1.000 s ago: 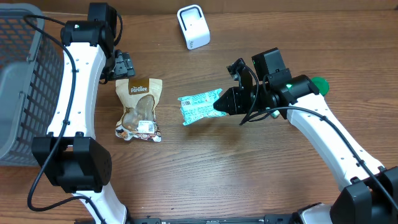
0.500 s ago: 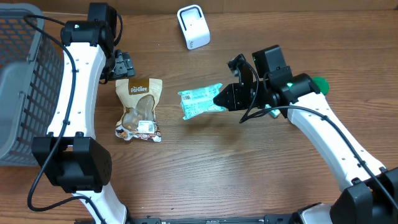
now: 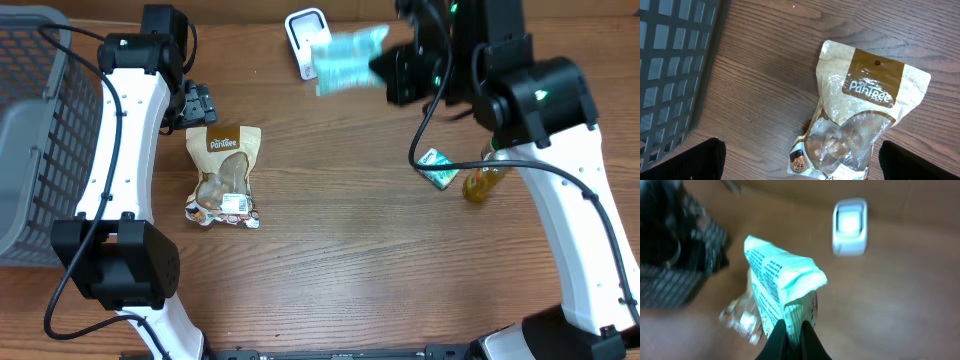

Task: Scan the item barcode
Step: 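Carry the wipes pack with the right gripper up to the white scanner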

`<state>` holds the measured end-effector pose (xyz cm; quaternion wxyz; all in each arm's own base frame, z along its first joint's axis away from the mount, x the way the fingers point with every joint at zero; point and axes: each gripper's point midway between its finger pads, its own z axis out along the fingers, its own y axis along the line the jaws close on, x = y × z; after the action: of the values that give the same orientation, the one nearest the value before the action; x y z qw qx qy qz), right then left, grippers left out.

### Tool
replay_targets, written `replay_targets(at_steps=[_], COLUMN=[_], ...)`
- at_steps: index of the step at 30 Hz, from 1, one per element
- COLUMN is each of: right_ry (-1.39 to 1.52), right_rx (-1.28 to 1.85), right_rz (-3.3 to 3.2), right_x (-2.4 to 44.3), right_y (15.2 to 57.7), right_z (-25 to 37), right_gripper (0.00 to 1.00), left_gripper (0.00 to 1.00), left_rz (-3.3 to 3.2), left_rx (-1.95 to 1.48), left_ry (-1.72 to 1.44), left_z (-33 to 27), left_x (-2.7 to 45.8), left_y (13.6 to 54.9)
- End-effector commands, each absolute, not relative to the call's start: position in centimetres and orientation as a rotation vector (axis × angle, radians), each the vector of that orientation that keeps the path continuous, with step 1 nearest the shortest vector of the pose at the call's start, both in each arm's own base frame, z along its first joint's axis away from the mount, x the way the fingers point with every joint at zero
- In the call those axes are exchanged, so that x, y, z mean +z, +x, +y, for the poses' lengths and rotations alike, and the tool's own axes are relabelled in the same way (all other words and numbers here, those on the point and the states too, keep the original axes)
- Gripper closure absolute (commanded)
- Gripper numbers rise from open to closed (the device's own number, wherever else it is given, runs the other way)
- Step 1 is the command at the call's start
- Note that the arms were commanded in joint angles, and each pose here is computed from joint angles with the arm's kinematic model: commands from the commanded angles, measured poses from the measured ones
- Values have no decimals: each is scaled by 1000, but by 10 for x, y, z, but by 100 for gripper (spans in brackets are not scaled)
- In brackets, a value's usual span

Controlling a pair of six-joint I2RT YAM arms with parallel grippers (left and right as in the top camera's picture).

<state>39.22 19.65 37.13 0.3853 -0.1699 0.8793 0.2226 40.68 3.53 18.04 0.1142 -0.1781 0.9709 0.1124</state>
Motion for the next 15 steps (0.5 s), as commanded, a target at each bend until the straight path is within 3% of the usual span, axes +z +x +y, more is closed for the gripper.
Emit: replay_targets(at_steps=[1, 15], right_ry=[-518, -919], right_rx=[287, -340], right_rz=[2125, 1900], right_x=[379, 295], right_y=[434, 549], right_z=[185, 223], right_gripper=[96, 97], left_gripper=[0, 0], left_rz=[2821, 2821], left_rx=[324, 324], left_ry=[-515, -515], left_z=[35, 35], left_x=[189, 189], left_y=[409, 409])
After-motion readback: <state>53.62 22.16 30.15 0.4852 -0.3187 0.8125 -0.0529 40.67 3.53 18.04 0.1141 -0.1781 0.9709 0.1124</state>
